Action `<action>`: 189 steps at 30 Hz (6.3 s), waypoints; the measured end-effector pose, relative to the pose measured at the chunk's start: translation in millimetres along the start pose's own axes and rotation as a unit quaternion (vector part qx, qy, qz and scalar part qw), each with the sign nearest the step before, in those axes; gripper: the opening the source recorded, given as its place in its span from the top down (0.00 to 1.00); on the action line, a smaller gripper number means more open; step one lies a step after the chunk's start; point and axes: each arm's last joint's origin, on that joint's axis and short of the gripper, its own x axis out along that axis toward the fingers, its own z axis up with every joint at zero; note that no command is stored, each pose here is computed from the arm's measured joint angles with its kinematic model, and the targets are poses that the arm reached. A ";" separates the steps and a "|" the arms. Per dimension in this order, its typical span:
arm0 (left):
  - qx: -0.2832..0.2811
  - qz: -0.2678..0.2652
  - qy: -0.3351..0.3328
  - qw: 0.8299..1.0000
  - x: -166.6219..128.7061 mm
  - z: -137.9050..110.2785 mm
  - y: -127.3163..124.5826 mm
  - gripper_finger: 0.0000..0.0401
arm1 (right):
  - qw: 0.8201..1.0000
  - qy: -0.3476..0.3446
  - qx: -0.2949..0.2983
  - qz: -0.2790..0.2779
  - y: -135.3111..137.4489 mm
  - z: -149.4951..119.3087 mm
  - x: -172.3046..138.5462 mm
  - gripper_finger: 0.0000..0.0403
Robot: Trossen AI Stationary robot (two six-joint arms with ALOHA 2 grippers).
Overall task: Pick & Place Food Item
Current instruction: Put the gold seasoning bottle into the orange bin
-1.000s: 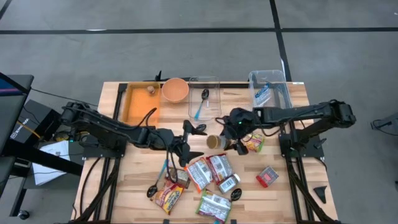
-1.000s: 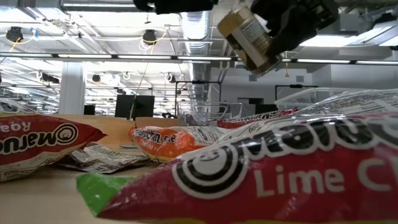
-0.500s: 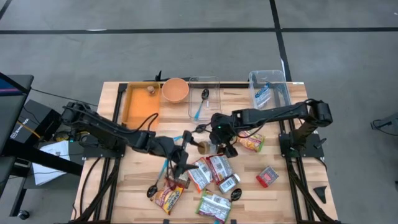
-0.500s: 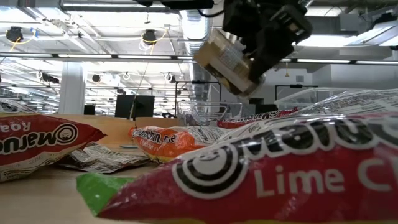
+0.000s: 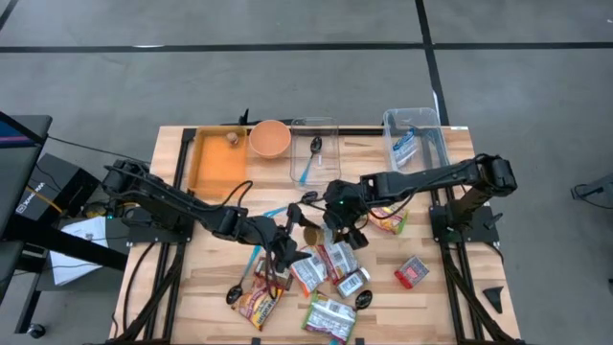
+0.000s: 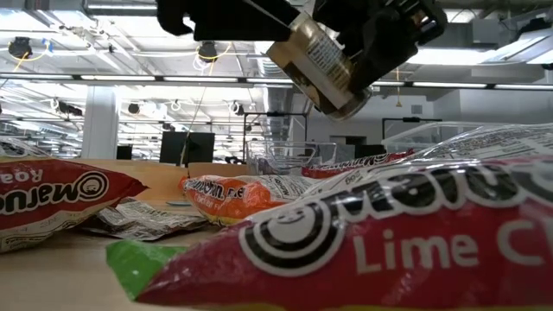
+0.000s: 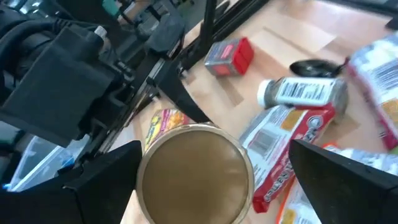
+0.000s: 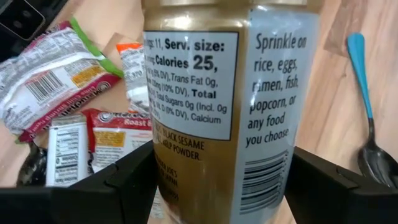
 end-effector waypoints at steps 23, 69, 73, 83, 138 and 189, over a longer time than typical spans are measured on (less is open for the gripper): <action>-0.034 0.034 0.017 0.999 6.3 -6.8 7.9 0.21 | 1.000 -0.001 0.000 -0.004 -2.9 -0.6 -0.9 0.31; -0.194 0.164 0.310 0.916 -75.4 -48.5 34.6 0.33 | 0.996 0.023 0.088 -0.016 -19.2 -10.0 -21.1 0.08; -0.221 0.203 0.357 0.885 -93.1 -62.8 49.5 0.33 | 0.996 0.024 0.089 -0.016 -19.2 -10.1 -21.1 0.08; -0.311 0.266 0.438 0.800 -125.8 -118.0 116.6 0.33 | 0.995 0.028 0.090 -0.017 -20.2 -11.4 -21.5 0.08; -0.598 0.149 0.539 0.574 -161.5 -285.1 243.4 0.20 | 0.996 0.029 0.078 -0.016 -20.8 -11.7 -21.3 0.08; -0.604 0.162 0.442 0.643 -143.4 -274.9 179.6 1.00 | 0.997 0.024 0.076 -0.017 -21.2 -10.9 -21.3 0.08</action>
